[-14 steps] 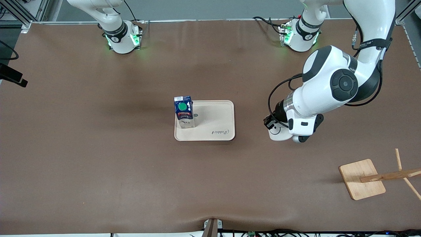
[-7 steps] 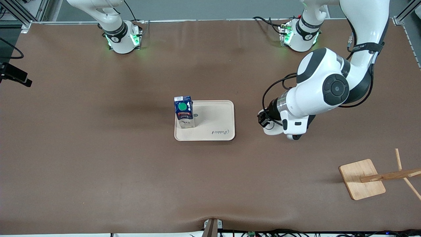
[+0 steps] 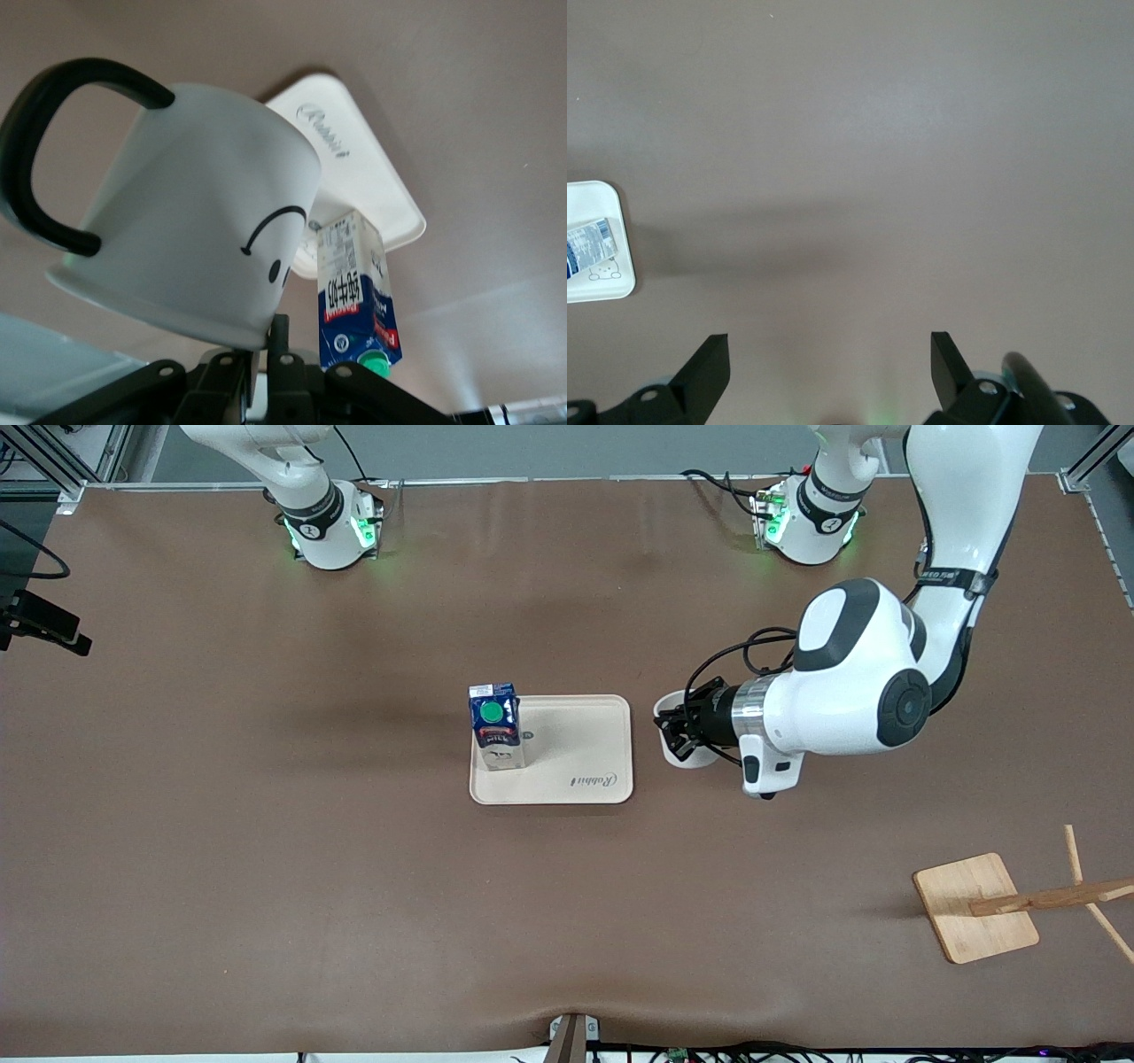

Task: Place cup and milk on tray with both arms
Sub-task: 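Carry the mug off the stand with the left gripper toward the tray, then lower the mug onto the tray beside the milk carton with the left gripper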

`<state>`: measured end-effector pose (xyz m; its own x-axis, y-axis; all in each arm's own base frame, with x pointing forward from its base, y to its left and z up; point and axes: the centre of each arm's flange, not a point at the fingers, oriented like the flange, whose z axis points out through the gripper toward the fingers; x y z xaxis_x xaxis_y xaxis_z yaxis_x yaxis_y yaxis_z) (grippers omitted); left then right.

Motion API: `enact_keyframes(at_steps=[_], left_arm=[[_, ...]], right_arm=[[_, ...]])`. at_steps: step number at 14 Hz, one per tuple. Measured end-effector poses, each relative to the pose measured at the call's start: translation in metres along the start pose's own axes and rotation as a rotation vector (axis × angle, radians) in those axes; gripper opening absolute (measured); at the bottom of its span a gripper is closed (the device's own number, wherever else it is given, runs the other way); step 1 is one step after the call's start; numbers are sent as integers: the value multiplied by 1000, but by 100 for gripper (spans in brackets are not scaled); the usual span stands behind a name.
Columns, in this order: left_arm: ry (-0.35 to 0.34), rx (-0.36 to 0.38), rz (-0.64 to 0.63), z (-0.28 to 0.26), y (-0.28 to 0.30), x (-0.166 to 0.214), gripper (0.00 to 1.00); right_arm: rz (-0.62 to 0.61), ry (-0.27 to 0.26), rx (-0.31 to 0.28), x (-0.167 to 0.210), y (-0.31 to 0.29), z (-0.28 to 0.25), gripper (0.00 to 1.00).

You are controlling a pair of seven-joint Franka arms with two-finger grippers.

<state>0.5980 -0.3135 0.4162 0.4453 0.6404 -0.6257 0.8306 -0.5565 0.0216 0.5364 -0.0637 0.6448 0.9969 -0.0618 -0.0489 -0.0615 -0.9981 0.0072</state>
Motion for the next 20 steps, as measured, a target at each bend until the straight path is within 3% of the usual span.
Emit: enact_keyframes(at_steps=[6, 15, 20], left_arm=[[-190, 12, -122, 26, -1, 8, 8], [-393, 21, -229, 61, 3, 23, 8], [-444, 40, -316, 120, 6, 55, 8]], right_arm=[[-32, 14, 1, -2, -4, -1, 100], [-19, 10, 2, -3, 4, 1, 100], [-19, 16, 5, -2, 4, 0, 100]])
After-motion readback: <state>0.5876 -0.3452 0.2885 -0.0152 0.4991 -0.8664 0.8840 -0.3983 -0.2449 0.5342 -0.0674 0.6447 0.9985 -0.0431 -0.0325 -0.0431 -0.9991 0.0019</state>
